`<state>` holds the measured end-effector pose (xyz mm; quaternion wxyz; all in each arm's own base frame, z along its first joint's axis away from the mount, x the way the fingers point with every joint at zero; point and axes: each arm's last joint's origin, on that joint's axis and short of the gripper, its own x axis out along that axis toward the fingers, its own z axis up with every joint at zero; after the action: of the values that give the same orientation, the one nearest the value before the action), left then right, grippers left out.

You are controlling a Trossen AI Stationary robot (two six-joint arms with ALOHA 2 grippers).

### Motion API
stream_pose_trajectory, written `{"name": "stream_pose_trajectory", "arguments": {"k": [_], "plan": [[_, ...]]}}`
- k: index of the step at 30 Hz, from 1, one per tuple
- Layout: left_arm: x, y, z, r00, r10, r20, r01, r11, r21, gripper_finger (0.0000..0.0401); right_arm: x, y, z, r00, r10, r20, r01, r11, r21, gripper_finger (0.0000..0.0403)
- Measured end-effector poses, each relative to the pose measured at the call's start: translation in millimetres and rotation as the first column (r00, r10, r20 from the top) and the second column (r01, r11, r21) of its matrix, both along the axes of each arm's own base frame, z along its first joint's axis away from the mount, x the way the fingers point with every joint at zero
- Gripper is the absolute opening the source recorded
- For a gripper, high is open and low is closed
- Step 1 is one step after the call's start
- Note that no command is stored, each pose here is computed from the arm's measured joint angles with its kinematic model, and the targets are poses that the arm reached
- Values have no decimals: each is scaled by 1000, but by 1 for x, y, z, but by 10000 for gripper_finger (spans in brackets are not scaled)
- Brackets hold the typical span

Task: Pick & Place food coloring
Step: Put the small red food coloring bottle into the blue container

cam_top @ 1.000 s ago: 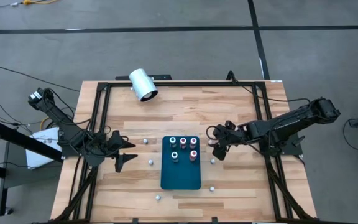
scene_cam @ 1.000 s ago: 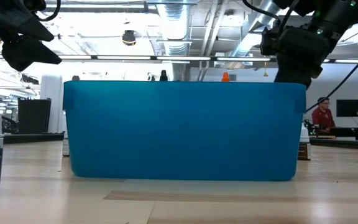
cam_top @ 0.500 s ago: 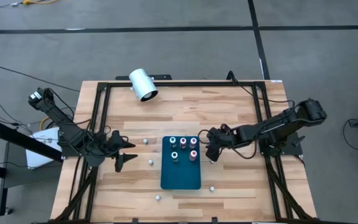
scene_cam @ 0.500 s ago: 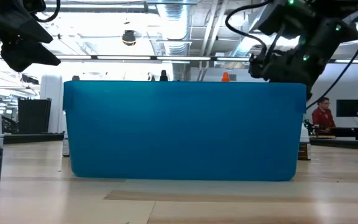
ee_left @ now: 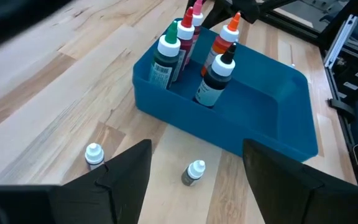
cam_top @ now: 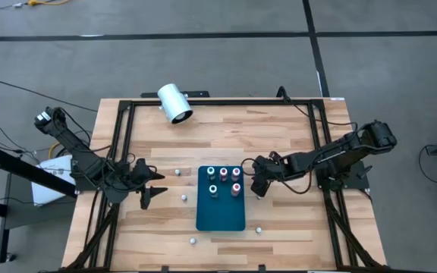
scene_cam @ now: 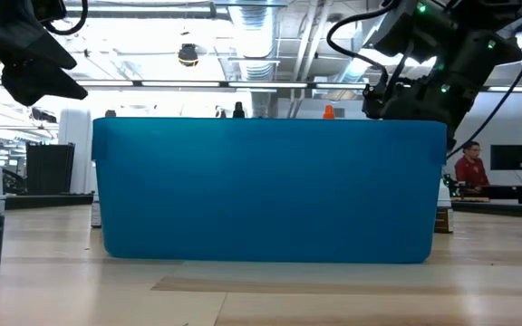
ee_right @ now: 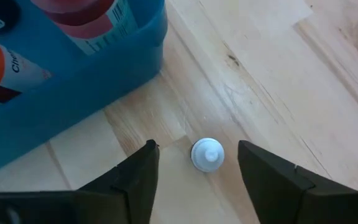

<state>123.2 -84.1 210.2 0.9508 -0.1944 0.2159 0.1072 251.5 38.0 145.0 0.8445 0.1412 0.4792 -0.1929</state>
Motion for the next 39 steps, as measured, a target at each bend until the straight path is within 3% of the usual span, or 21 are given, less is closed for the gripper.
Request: {"name": "stream_pose_trajectory", "arguments": {"k": [20, 39], "plan": [[0, 0, -1, 1000, 0, -6, 0, 1000, 8, 242, 0, 0, 1, 1000, -16, 7, 16, 1000, -9, 42], [-1, 1, -1, 1000, 0, -11, 0, 1000, 12, 242, -1, 0, 4, 1000, -10, 14, 10, 1000, 26, 37]]}}
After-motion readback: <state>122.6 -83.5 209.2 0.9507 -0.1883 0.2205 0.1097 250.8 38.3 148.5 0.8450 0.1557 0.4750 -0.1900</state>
